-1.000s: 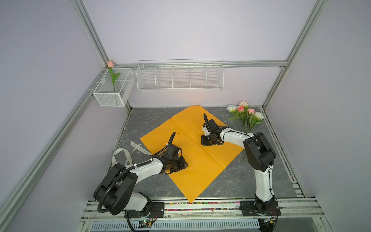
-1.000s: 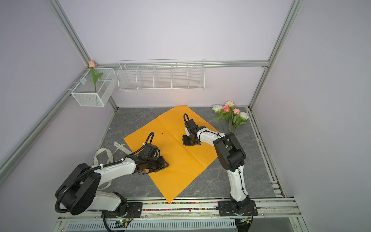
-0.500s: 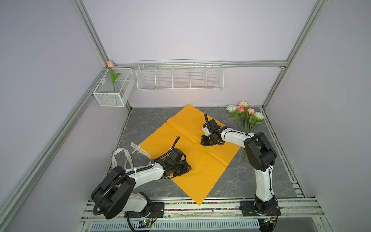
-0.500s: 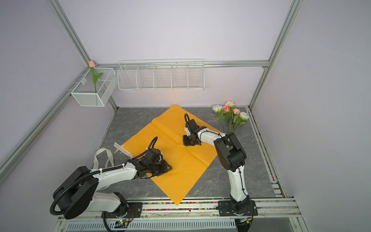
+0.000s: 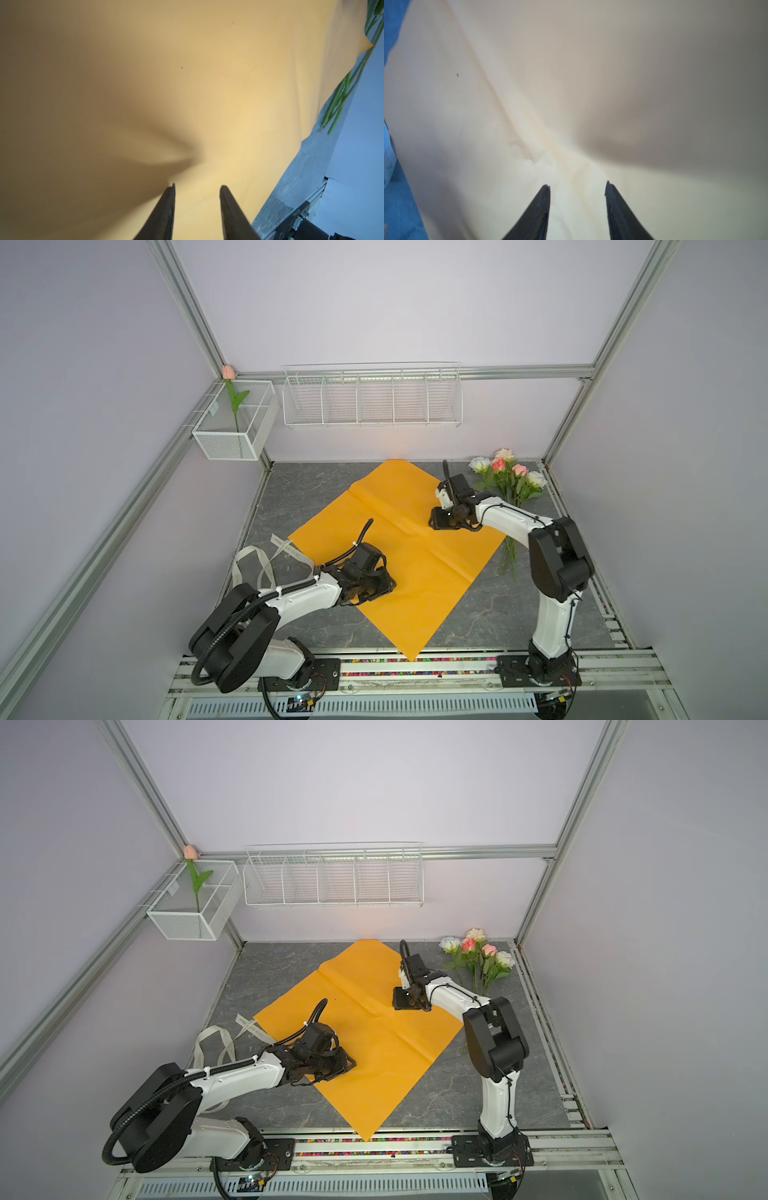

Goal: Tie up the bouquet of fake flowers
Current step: 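Move the right gripper to the rose stems while the left gripper holds the sheet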

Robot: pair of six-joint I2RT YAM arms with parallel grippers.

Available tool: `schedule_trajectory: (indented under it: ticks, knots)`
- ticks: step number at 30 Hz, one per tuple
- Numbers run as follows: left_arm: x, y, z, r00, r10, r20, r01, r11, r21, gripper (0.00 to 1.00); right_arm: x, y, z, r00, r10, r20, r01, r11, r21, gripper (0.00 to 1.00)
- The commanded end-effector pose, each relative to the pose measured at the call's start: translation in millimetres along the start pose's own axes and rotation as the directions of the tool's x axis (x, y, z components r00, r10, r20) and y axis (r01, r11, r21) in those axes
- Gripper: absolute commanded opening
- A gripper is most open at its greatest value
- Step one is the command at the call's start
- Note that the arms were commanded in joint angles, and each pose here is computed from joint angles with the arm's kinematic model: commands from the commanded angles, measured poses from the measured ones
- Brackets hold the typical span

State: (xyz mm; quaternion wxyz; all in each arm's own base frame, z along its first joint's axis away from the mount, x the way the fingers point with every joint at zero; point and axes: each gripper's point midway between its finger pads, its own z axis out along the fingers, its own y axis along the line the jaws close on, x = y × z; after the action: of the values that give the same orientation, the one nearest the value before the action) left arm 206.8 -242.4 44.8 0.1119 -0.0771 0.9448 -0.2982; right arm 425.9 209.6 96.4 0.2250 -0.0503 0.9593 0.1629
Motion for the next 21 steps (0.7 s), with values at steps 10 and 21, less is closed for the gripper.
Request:
schedule_trajectory:
  ticks: [10,21]
  knots:
    - [-50.1,-13.9,-38.1,0.987,0.033,0.16,-0.033,0.999,0.0,0.41,-37.9,-205.1,-31.8,0.982,0.189,0.002,-0.176,0.911,0.374,0.35]
    - [-71.4,-8.4,-44.0,0.989,0.039,0.145,-0.034,0.999,-0.035,0.42,-52.1,-224.8,15.8,0.983,0.145,-0.115,-0.086,0.909,0.407,0.32]
